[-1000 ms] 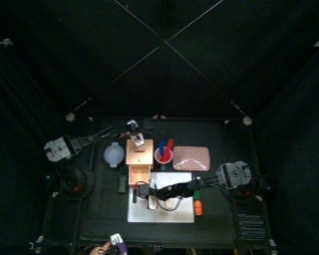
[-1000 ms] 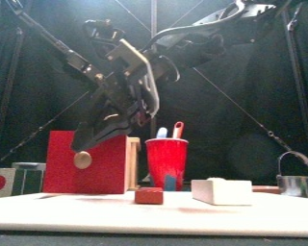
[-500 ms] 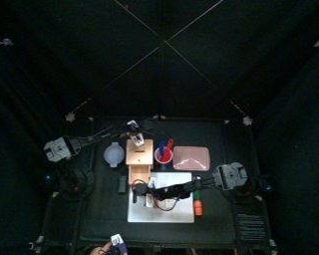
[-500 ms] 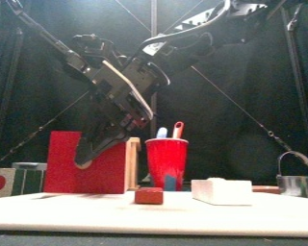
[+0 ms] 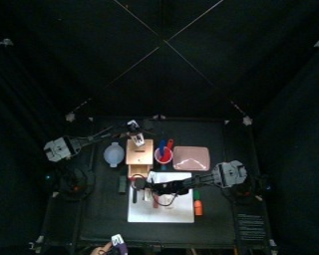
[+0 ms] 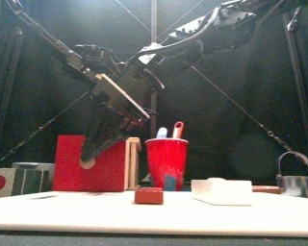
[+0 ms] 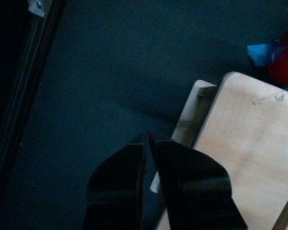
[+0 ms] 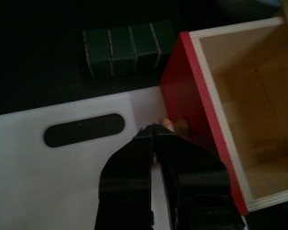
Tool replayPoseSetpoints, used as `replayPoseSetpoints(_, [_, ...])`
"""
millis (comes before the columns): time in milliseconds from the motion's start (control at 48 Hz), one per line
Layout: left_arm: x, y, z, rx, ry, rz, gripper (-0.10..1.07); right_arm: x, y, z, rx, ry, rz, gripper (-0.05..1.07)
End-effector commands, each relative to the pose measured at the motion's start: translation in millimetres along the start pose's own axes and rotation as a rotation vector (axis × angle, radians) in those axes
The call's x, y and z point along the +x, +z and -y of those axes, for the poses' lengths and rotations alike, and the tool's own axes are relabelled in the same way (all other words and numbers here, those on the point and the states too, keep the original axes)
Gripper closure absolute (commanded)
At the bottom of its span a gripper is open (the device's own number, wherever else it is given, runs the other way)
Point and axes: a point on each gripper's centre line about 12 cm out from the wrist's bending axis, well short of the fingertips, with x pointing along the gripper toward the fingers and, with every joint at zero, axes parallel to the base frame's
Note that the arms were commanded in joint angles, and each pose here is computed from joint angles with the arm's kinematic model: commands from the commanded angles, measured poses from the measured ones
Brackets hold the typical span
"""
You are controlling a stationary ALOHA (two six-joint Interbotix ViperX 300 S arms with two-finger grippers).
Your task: Close drawer
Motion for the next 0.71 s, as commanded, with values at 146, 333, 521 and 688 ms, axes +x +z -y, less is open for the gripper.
replayPoseSetpoints(146, [-6.7, 6.9, -1.3, 0.000, 0.008, 0.033, 0.43, -2.6, 20.6, 42.7, 0.024, -0.066, 0.044, 0.67])
replayPoseSetpoints(333, [-7.3, 7.2, -1.2, -0.005, 0.006, 0.035, 0.43, 0.6, 19.7, 58.3, 0.021, -0.095, 0.040, 0.67])
replayPoseSetpoints(521, [-7.4, 7.7, 0.2, -0.004, 0.004, 0.037, 0.43, 2.1, 20.1, 73.5, 0.019, -0.125, 0.040, 0.67])
replayPoseSetpoints(688, [-8.0, 7.9, 0.1, -0.010, 0.005, 0.038, 0.43, 0.2, 20.9, 74.5, 0.027, -0.124, 0.042, 0.67])
